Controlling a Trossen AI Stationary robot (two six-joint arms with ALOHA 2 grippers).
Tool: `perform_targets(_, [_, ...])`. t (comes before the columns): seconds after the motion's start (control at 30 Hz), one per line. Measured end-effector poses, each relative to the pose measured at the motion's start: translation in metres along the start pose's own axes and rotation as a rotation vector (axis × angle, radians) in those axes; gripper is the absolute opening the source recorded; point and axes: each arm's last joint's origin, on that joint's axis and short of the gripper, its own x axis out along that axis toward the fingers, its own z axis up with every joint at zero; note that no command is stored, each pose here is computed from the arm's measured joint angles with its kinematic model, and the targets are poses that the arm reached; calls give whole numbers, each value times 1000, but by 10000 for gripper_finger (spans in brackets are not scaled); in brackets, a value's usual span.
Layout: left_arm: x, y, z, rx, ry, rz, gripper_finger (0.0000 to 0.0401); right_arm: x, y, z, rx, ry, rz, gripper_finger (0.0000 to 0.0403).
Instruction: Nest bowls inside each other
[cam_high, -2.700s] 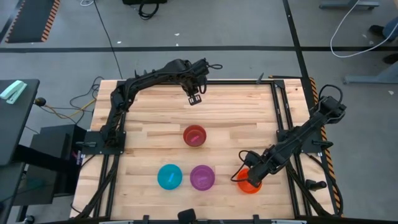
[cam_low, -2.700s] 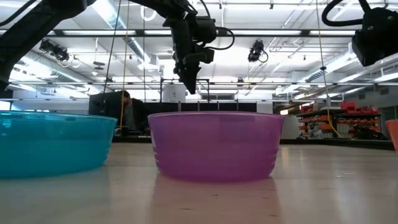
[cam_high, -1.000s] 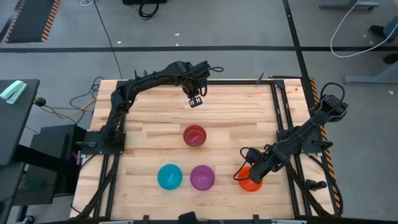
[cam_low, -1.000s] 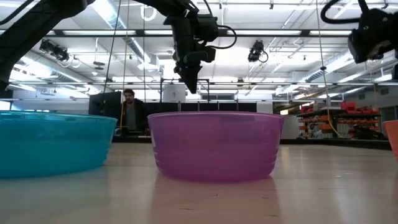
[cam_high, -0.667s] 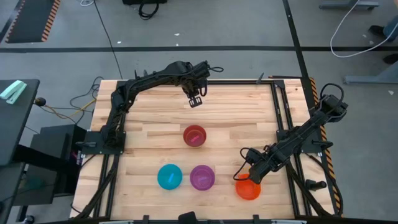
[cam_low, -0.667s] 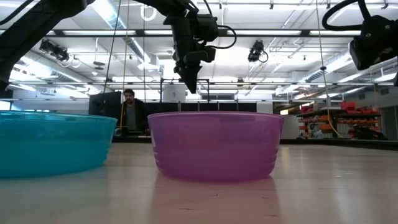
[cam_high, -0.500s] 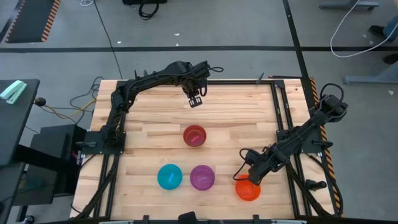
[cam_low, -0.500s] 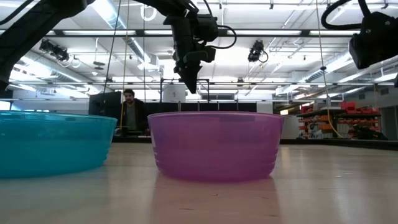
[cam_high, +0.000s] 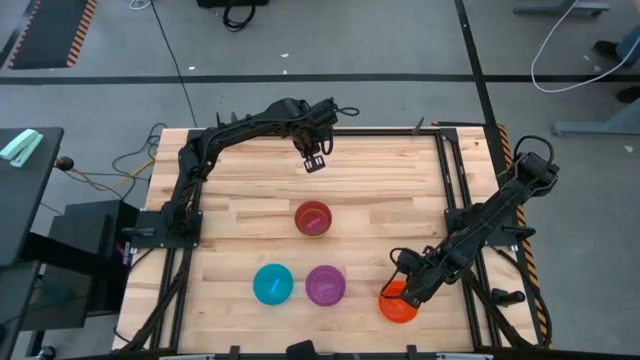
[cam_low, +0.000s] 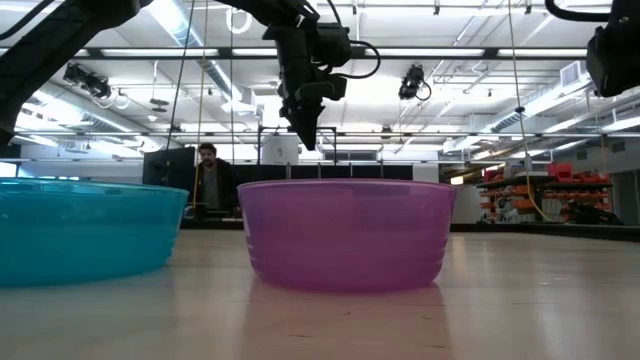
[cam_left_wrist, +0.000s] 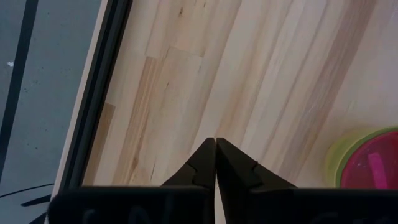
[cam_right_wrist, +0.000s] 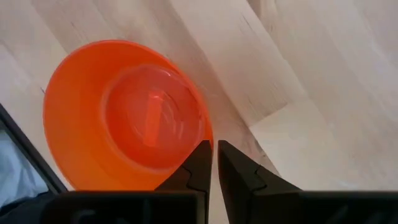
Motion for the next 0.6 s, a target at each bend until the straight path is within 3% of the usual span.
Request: perform_targets(0.6, [-1,-5,1,-5,0,-3,15,9,-1,1,-25,-30,-65,37])
